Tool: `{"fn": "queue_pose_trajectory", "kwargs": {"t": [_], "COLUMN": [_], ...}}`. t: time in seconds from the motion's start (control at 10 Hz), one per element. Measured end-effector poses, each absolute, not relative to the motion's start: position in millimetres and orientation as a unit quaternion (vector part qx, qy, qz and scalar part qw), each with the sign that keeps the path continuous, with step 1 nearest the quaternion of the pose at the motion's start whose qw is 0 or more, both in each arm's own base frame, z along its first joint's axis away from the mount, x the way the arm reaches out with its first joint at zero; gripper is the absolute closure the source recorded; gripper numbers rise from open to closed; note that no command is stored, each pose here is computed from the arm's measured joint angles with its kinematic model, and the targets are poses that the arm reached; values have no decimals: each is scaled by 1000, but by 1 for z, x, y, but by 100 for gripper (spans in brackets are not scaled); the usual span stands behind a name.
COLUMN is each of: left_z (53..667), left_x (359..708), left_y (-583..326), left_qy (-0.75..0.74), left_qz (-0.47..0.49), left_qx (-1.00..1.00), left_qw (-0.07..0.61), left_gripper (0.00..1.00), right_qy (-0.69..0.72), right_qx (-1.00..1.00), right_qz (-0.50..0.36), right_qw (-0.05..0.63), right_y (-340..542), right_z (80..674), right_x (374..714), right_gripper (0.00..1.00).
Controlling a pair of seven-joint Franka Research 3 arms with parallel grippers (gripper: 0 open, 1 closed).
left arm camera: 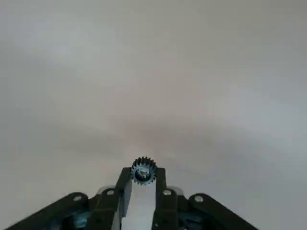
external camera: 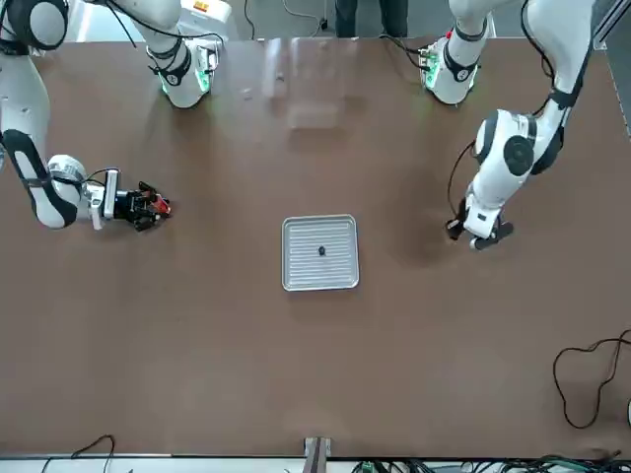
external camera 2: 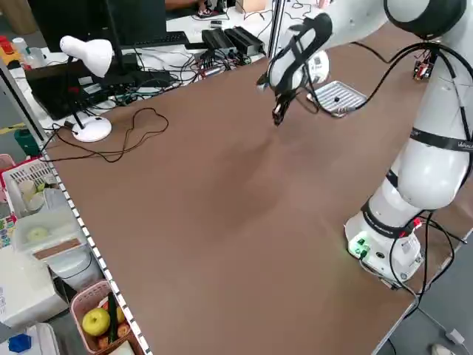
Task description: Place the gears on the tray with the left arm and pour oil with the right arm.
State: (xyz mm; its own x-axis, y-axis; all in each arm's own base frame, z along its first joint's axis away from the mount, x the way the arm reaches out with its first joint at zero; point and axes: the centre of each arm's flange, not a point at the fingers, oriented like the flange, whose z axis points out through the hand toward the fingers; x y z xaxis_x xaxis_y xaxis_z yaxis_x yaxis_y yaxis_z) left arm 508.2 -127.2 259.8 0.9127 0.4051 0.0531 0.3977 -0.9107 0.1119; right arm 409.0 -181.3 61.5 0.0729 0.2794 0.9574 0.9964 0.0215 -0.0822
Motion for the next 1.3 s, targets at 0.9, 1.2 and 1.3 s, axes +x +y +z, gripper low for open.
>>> {"fn": "queue_pose_trajectory", "kwargs": {"t": [0.9,1.2,1.3], "left_z": [298,231,220], "left_x": [541,520,514], "left_y": [-428,-487,-504], "left_qy": [307,294,286], "left_qz": [-51,-38,-36], "left_qx": [943,952,955], "left_qw": [114,71,69], "left_gripper": [76,76,76], "right_qy": [-544,-537,-535], "right_qx": [-576,-578,-577], "right_qz": [-368,-365,-365], "right_qw": [487,494,497], "right_y": [-150,-131,-122], "right_z": [74,78,79], "right_x": [428,438,442], "right_gripper": [64,64,64]}}
